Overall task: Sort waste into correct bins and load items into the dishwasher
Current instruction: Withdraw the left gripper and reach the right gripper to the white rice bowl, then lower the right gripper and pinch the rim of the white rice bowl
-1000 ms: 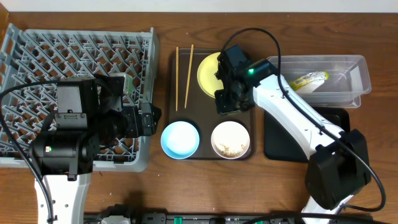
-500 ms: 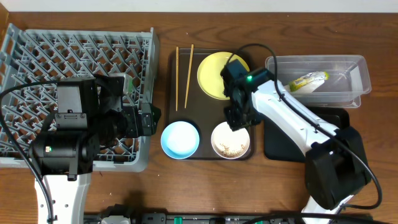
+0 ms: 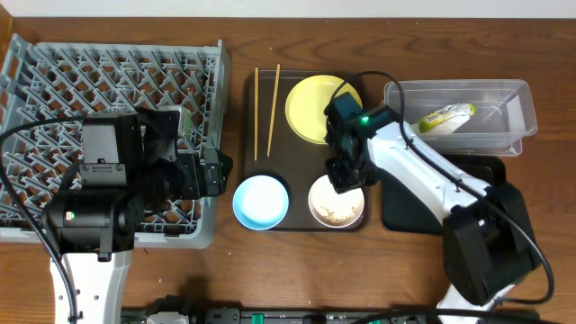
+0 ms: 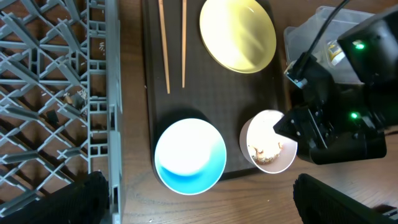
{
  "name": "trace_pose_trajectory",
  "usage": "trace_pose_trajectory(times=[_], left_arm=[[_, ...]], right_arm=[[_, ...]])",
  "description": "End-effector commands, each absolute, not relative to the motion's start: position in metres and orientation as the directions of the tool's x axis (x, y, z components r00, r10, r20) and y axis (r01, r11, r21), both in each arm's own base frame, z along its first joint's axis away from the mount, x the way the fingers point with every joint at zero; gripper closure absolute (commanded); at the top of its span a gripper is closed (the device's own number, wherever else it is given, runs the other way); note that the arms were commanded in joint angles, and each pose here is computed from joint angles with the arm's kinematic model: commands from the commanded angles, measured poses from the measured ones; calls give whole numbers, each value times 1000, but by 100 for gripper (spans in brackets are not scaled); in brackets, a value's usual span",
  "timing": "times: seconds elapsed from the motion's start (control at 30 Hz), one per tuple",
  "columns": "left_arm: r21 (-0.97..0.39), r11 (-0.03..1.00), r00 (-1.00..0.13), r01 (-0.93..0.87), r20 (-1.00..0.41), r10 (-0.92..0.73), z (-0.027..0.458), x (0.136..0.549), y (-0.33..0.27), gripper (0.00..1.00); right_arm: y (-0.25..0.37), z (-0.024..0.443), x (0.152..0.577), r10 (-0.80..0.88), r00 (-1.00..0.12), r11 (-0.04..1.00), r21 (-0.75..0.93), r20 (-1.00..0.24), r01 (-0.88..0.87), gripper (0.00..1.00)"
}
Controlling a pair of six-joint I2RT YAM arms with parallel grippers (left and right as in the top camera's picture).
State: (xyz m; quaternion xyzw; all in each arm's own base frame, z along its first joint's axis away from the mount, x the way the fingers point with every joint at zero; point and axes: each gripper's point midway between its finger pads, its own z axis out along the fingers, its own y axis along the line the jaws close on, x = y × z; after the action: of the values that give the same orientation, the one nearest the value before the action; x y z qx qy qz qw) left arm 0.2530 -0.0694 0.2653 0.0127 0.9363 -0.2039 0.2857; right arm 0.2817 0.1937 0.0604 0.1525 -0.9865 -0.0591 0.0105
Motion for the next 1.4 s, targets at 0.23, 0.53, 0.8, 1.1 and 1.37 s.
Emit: trace_pose_trajectory(times=[0.23, 0.53, 0.8, 1.1, 1.37], left_arm=[[-364, 918, -829, 158, -554, -77, 270, 253, -70, 2], [-364, 918, -829, 158, -554, -77, 270, 253, -70, 2], [-364, 918, -829, 158, -554, -77, 270, 253, -70, 2], [-364, 918, -829, 158, -554, -77, 270, 253, -70, 2], [-364, 918, -829, 158, -554, -77, 270, 253, -70, 2]], right_arm=[[224, 98, 277, -294, -952, 920, 246, -86, -306, 62], [247, 95, 265, -246, -962, 951, 162, -119, -263, 56], [255, 95, 257, -252, -953, 961, 70, -168, -267, 52], [256, 95, 258, -252, -953, 961, 70, -171, -267, 51], [259, 83, 256, -235, -961, 967, 67, -146, -247, 52]])
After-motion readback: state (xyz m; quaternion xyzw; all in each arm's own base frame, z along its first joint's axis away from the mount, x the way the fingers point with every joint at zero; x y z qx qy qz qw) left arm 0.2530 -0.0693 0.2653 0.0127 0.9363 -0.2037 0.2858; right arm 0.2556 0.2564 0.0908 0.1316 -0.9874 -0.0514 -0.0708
